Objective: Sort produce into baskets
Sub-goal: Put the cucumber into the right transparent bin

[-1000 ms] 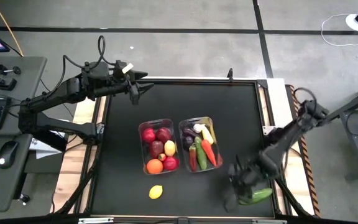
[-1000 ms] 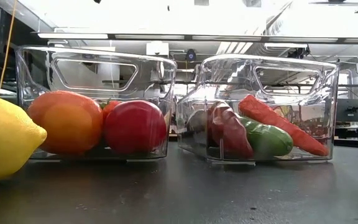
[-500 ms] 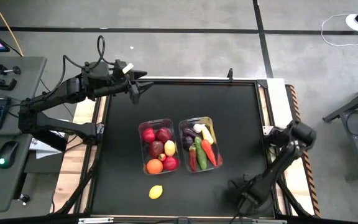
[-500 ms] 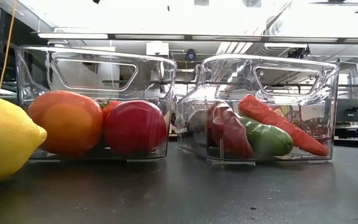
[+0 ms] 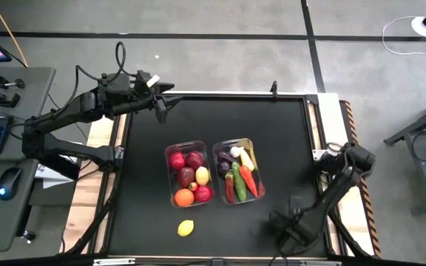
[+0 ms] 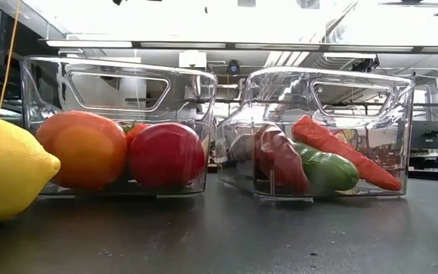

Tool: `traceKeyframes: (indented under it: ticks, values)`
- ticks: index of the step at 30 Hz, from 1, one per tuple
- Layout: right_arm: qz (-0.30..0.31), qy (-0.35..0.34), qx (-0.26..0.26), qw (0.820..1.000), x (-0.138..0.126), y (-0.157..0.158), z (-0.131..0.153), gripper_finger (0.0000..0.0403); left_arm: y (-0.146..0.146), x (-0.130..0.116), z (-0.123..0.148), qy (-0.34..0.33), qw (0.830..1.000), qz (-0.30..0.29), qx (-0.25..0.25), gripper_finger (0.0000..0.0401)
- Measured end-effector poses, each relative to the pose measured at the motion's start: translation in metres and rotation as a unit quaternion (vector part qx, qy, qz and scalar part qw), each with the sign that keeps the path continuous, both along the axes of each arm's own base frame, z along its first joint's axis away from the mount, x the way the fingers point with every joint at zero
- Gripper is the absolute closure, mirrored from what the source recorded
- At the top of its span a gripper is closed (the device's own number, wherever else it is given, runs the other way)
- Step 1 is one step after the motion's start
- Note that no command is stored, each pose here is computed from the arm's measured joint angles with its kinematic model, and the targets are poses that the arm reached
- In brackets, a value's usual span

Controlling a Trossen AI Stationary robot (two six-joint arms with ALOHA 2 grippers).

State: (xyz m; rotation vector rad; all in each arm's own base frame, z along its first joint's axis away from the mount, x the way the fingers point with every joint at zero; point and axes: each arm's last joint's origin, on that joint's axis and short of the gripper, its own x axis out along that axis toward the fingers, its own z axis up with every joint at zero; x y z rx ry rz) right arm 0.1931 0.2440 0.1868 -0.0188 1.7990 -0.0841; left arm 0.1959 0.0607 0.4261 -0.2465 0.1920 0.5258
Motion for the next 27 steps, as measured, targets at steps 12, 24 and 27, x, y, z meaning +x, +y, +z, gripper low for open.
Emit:
traceKeyframes:
  ticks: [12,24,27]
  values:
    - [-0.236,-0.325,-0.149,0.904,0.033,-0.105,0.132,0.0194,0.0,-0.001,-0.004,0.032,0.999,0.002,0.014,0.0107]
    - [-0.403,-0.398,0.064,0.821,0.086,-0.181,0.161,0.018,-0.011,-0.002,-0.016,0.079,0.993,-0.071,-0.041,0.0107]
    - [-0.39,-0.383,0.099,0.832,0.098,-0.186,0.149,0.0171,-0.016,-0.001,-0.017,0.085,0.992,-0.084,-0.042,0.0107]
